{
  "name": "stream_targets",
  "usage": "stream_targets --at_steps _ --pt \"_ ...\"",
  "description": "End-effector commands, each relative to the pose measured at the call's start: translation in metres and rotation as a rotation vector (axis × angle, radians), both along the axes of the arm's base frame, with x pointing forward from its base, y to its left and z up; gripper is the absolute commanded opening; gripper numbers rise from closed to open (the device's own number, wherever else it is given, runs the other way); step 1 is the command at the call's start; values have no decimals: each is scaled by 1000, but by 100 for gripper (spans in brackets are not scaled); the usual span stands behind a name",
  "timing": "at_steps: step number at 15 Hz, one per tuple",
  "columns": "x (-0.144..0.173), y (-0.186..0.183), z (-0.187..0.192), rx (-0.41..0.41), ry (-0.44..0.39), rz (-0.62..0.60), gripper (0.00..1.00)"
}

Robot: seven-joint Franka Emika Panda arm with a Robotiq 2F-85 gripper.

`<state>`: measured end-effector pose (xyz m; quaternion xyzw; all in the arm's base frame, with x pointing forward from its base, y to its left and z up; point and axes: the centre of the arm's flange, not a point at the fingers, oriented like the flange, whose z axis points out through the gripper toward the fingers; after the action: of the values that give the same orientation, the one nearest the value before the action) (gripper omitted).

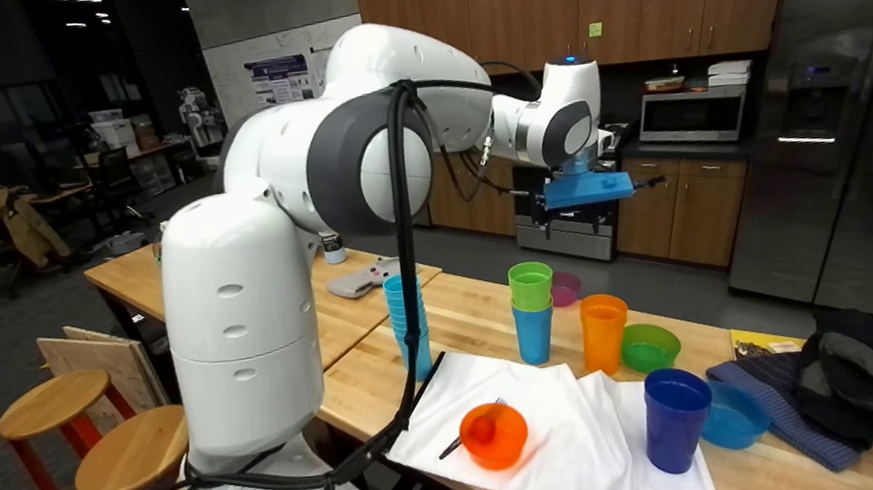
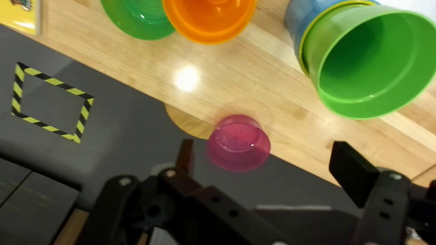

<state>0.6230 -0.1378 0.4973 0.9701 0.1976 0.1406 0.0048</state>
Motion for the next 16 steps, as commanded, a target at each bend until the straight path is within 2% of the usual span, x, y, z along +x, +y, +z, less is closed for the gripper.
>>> stream_targets --at_steps 1,6,8,16 --pt "0 -3 -18 82 14 45 100" --pt "-5 -9 -29 82 62 59 100" --pt "-5 -12 -28 88 99 103 100" --pt "-1 17 -24 22 223 255 100"
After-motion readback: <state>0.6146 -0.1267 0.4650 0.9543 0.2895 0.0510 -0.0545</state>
